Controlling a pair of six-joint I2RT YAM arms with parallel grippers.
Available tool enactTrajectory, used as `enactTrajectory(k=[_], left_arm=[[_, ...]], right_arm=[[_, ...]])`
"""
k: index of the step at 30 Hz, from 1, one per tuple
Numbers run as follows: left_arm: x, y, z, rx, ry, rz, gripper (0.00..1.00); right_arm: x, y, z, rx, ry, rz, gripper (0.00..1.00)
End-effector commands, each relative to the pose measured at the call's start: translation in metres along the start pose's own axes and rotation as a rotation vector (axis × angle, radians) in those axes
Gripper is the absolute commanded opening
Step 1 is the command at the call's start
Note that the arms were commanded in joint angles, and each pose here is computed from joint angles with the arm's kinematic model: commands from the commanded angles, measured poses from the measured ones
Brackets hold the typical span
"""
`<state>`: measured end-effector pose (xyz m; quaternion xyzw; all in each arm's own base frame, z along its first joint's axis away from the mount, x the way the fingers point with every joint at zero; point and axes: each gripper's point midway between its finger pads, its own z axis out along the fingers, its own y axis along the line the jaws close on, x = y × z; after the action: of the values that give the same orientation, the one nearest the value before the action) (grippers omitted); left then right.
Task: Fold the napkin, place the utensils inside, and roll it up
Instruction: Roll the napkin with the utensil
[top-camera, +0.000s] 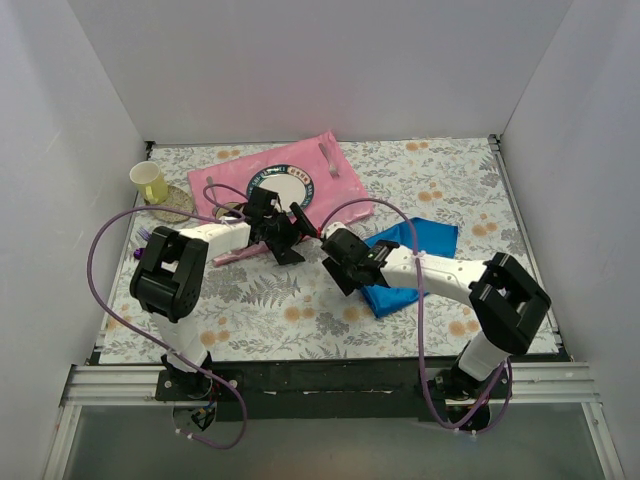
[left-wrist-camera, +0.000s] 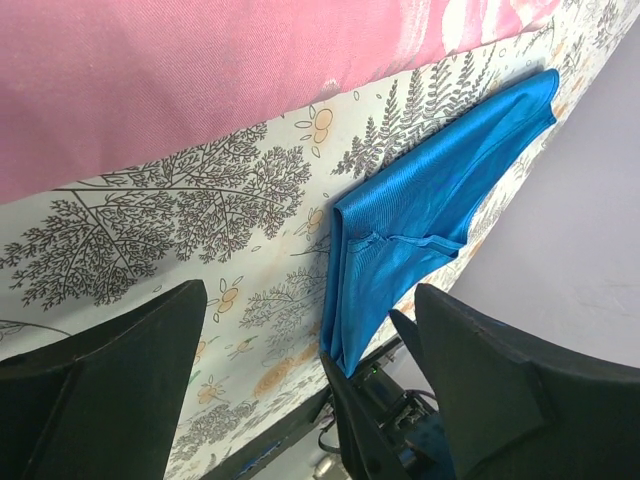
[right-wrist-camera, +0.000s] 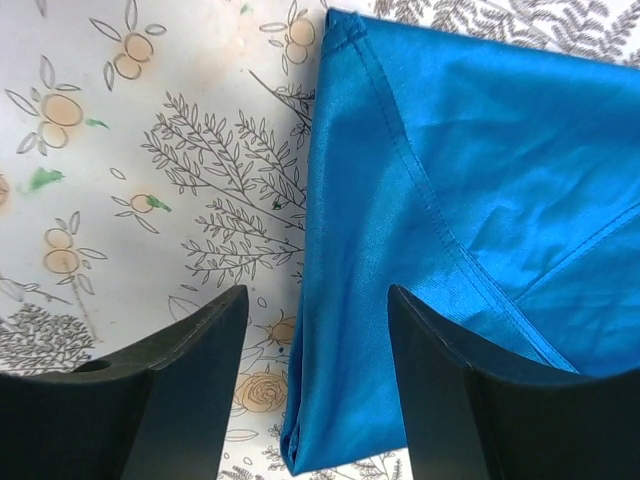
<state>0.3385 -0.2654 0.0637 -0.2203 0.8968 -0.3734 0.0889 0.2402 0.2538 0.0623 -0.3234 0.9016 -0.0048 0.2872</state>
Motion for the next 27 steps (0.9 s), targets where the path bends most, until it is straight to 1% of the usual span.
enactTrajectory(k=[1, 7, 13, 14, 18, 21, 26, 27], left_arm=[[-0.009, -0.022, -0.02, 0.021, -0.065, 0.012, 0.85], [-0.015, -0.017, -0.023, 0.003, -0.099, 0.0, 0.85], [-0.011, -0.014, -0.019, 0.006, -0.078, -0.005, 0.84], [-0.011, -0.013, -0.02, 0.006, -0.078, -0.003, 0.83], [-0.011, -0.014, -0.024, 0.009, -0.091, 0.004, 0.84], [-0.008, -0.01, -0.025, 0.003, -0.086, 0.002, 0.84], [-0.004, -0.003, -0.024, -0.003, -0.078, -0.001, 0.84], [-0.003, -0.002, -0.024, -0.005, -0.078, 0.0, 0.84]], right_arm=[[0.011, -0.004, 0.013, 0.04, 0.037, -0.014, 0.64], [0.019, -0.009, 0.023, 0.081, 0.056, -0.029, 0.6], [0.031, -0.008, 0.034, 0.093, 0.086, -0.04, 0.59], [0.033, -0.01, 0.035, 0.1, 0.087, -0.021, 0.58], [0.046, -0.015, 0.04, 0.103, 0.109, 0.026, 0.51], [0.054, -0.02, 0.043, 0.123, 0.127, 0.029, 0.47], [0.06, -0.026, 0.046, 0.138, 0.14, 0.041, 0.44], [0.06, -0.025, 0.046, 0.127, 0.137, 0.039, 0.41]])
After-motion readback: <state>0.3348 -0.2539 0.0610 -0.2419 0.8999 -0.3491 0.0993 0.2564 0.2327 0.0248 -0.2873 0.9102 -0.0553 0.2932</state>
